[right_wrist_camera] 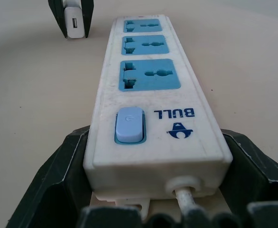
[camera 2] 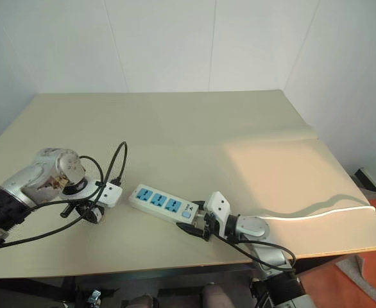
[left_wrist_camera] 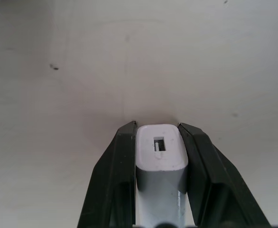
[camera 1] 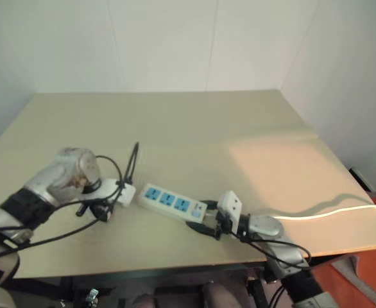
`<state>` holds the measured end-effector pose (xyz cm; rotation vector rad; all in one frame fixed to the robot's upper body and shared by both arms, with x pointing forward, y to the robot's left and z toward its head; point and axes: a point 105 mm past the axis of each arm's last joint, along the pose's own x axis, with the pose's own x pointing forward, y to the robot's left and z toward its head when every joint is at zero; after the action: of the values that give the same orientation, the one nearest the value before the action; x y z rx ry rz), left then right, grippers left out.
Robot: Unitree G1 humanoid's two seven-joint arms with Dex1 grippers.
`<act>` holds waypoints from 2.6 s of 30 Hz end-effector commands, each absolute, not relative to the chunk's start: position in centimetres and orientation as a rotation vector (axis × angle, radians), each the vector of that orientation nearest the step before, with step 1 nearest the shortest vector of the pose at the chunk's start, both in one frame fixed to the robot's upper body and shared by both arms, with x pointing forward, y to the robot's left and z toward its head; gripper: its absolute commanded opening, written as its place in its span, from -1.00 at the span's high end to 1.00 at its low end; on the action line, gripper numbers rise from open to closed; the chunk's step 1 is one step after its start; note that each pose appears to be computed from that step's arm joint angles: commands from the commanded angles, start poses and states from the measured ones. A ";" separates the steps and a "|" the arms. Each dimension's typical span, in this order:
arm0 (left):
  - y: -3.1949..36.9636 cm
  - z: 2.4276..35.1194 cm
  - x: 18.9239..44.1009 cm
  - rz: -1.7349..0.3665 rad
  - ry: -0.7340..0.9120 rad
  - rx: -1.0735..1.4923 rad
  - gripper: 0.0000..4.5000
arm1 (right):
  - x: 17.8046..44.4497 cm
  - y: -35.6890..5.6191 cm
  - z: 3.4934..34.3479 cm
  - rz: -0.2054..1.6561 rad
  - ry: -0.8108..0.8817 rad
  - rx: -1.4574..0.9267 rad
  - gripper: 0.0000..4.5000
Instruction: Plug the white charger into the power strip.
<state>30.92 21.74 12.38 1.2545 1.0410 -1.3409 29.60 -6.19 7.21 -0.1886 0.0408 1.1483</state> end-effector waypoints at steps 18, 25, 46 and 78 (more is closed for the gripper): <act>12.6 23.9 33.4 -1.394 0.030 0.633 0.54 | 30.1 -5.9 6.2 1.397 0.064 -0.282 -0.53; 11.4 25.6 31.5 -1.405 -0.106 0.469 0.54 | 30.3 -6.0 6.3 1.521 0.069 -0.352 -0.53; 9.7 20.9 27.3 -1.463 -0.191 0.120 0.54 | 30.3 -5.6 5.6 1.611 0.110 -0.367 -0.53; 8.8 14.1 28.7 -1.531 -0.167 0.249 0.54 | 30.3 -6.0 5.5 1.565 0.125 -0.358 -0.53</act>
<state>28.63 8.95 13.67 0.2187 -0.1428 -1.5292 31.22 -5.92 7.37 -0.3399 0.0345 1.5329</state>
